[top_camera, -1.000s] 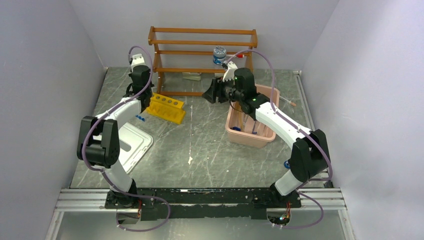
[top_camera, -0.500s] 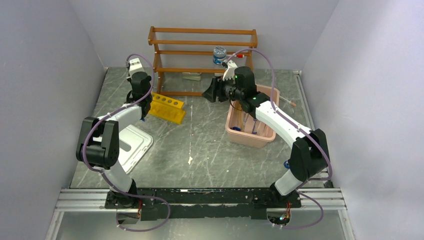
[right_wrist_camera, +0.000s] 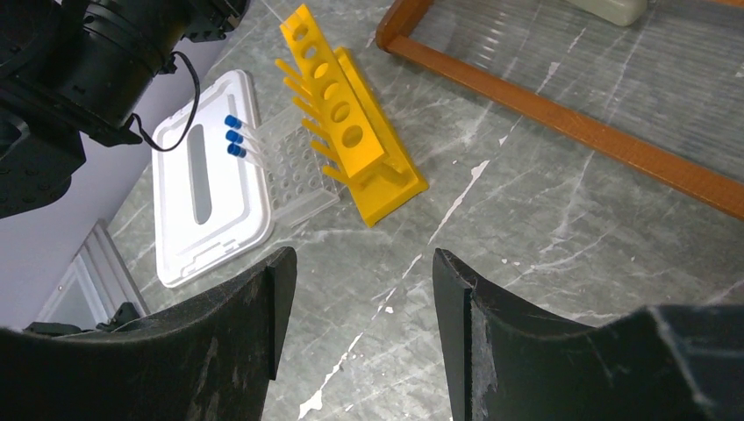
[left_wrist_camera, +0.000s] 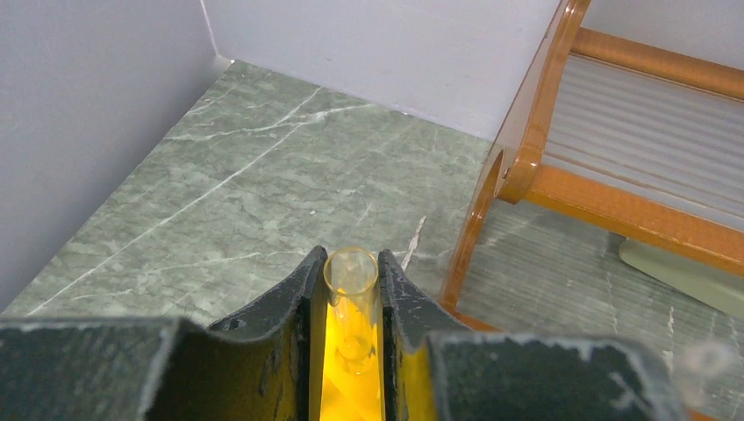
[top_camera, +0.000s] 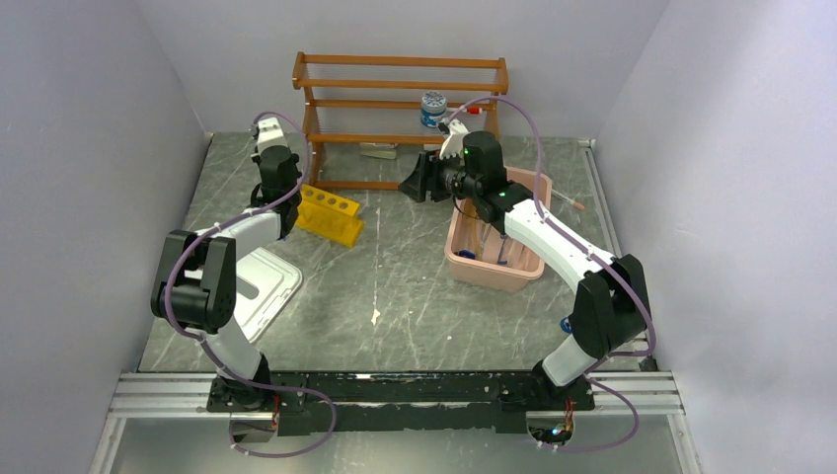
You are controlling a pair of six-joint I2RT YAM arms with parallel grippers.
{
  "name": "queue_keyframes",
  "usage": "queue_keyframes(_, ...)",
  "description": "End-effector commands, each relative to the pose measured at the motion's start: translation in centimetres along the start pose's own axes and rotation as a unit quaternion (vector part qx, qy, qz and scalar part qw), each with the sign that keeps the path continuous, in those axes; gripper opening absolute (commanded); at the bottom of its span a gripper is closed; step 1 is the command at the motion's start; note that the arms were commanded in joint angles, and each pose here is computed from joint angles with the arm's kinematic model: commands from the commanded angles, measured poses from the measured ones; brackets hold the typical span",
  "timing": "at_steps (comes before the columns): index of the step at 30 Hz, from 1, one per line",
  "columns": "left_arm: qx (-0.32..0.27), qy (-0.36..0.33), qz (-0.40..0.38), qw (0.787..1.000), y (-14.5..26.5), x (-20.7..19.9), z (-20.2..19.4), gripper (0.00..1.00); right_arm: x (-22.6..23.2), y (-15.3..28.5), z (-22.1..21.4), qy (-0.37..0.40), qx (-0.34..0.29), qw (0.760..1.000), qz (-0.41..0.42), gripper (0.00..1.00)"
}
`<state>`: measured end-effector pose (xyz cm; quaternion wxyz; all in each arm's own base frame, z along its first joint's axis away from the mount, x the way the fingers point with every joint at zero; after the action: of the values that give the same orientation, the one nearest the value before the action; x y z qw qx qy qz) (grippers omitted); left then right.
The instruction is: Organize the chemistry lab equipment
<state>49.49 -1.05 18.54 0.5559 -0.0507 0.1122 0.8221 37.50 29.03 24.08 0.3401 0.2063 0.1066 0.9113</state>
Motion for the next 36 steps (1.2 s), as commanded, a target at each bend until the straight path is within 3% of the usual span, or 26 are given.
queue_keyframes(1, 0.018, -0.028, 0.014, 0.999, -0.2, 0.9, -1.5, 0.23, 0.1, 0.4, 1.3, -0.003, -0.015, 1.000, 0.001, 0.61)
queue_keyframes(5, 0.022, -0.022, 0.000, 1.000, -0.3, 0.1, -0.8, 0.43, 0.3, 0.4, 1.4, -0.004, -0.017, 1.000, 0.004, 0.61)
queue_keyframes(11, 0.006, 0.001, -0.006, 1.000, -0.2, -1.2, 3.0, 0.84, 0.4, 0.8, 1.7, -0.003, -0.022, 1.000, 0.004, 0.62)
queue_keyframes(14, -0.003, 0.016, -0.005, 1.000, 0.4, -1.6, 5.9, 0.92, 0.2, 1.0, 1.9, -0.002, -0.024, 1.000, -0.006, 0.62)
queue_keyframes(20, -0.001, 0.049, 0.009, 0.999, 3.0, -1.3, 11.1, 0.95, -0.4, 1.7, 1.8, -0.004, -0.021, 0.999, -0.045, 0.62)
queue_keyframes(25, 0.050, 0.099, 0.008, 0.994, 7.7, -0.4, 13.6, 0.90, 1.6, 0.9, 0.5, 0.013, -0.001, 0.997, -0.079, 0.62)
queue_keyframes(36, 0.096, 0.169, -0.082, 0.977, 19.7, 0.9, 19.0, 0.82, 18.2, -6.8, -7.3, 0.107, 0.068, 0.991, 0.043, 0.57)
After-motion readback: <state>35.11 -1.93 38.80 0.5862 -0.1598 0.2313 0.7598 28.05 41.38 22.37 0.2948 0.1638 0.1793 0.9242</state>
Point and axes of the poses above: each gripper's point midway between its finger pads, its own y axis back along the fingers, its own x axis along the line the jaws close on, z = x × y, the point moved 1 cm from there along y, back along the fingers, and after that the axes turned 9 degrees about y, right-handed, at the moved point
